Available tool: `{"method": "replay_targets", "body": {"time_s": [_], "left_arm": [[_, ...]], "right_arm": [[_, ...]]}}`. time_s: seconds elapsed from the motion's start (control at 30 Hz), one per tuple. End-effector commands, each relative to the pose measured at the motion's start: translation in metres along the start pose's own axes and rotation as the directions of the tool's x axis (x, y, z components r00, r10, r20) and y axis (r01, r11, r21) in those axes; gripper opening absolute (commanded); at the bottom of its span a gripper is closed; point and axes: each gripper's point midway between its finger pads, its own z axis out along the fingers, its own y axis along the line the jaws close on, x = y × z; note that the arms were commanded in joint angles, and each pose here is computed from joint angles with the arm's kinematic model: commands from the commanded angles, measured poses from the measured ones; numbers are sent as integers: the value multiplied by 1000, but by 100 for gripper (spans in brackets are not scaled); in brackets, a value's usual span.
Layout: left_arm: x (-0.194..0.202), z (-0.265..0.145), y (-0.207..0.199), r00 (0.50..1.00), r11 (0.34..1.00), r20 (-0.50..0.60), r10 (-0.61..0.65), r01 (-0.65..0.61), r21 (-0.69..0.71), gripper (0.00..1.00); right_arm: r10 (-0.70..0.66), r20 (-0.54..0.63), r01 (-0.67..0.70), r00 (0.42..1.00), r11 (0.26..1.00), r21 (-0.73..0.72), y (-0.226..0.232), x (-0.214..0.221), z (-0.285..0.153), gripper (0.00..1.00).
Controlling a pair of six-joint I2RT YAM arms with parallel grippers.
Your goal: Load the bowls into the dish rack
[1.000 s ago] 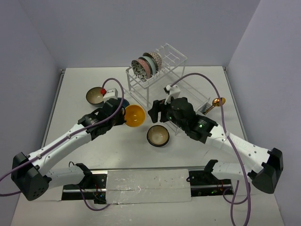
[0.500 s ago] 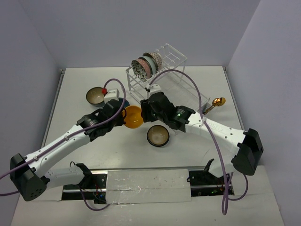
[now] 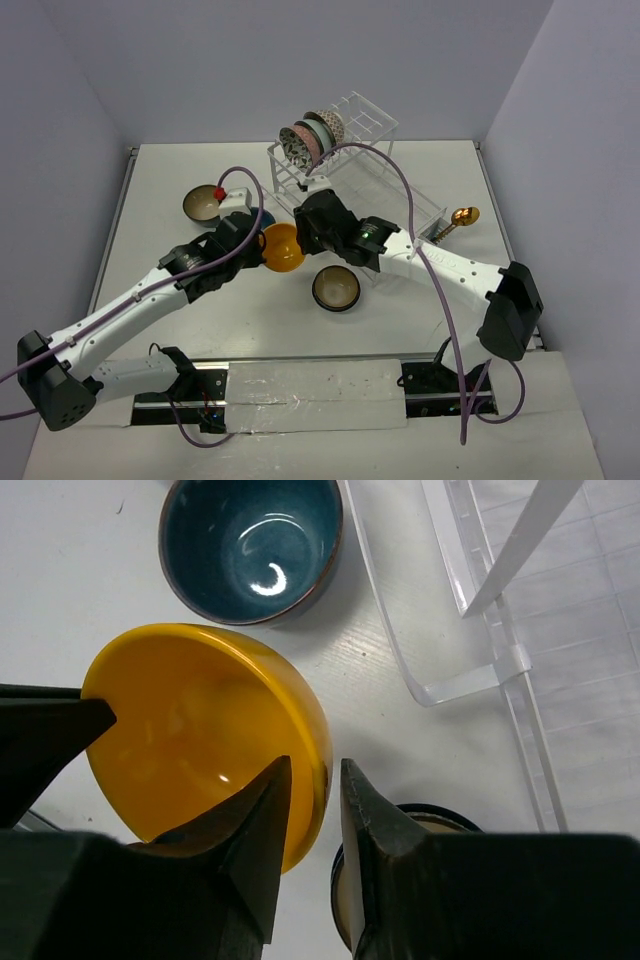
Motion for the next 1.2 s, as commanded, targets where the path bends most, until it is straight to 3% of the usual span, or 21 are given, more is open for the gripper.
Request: {"method": "replay_targets", "body": {"time_s": [0.0, 0.1, 0.23, 0.37, 0.4, 0.43, 0.5, 0.53, 0.7, 0.83, 0.9, 0.93, 1.0, 1.03, 1.1, 1.17], "left_arm": [[-35, -19, -17, 994, 997, 99, -39, 32, 74, 0], [-37, -21, -18, 994, 996, 102, -40, 32, 84, 0], [-36, -21, -18, 994, 996, 103, -40, 31, 85, 0], [-36, -22, -12, 992, 997, 113, -54, 46, 66, 6], [-36, -21, -12, 992, 997, 113, -56, 49, 64, 10], [-37, -22, -11, 990, 996, 120, -68, 61, 58, 25], [-40, -23, -9, 988, 995, 130, -87, 81, 51, 43], [-42, -24, -7, 985, 994, 138, -100, 95, 44, 57], [-57, -25, 4, 977, 987, 145, -156, 148, 61, 90], [-81, -25, 33, 958, 970, 164, -235, 221, 99, 99], [-84, -27, 41, 959, 969, 158, -234, 217, 116, 99], [-89, -25, 54, 954, 968, 172, -246, 233, 91, 99], [-91, -25, 63, 955, 971, 181, -236, 224, 84, 99], [-91, -22, 73, 953, 970, 186, -241, 233, 65, 99], [-92, -19, 77, 955, 974, 195, -225, 213, 79, 99], [-87, -14, 85, 957, 975, 192, -219, 209, 73, 99]], "right_arm": [[7, 35, -7, 999, 1000, -10, 10, -17, -2, 34], [1, 23, -1, 1000, 1000, 0, 11, -16, 1, 29], [-3, 29, 2, 1000, 1000, 17, 10, -18, 2, 10], [-18, 53, 15, 998, 998, 53, 4, -25, -4, 0], [-24, 65, 20, 998, 998, 64, 2, -29, -8, 0], [-30, 83, 22, 996, 995, 94, -3, -34, -11, 0], [-46, 115, 31, 992, 991, 134, -10, -46, -20, 0], [-60, 131, 35, 990, 982, 186, -20, -52, -24, 0], [-135, 226, 52, 965, 939, 339, -47, -99, -55, 0], [-225, 319, 34, 921, 860, 510, -79, -153, -92, 0], [-282, 371, 6, 885, 803, 596, -94, -185, -116, 0], [-343, 342, 46, 875, 761, 647, -105, -196, -125, 0], [-358, 411, -26, 838, 727, 686, -114, -224, -143, 0], [-414, 374, 9, 830, 680, 733, -125, -233, -148, 0], [-430, 441, -57, 788, 662, 747, -132, -259, -160, 0], [-497, 382, -22, 779, 588, 809, -146, -274, -159, 0]]}}
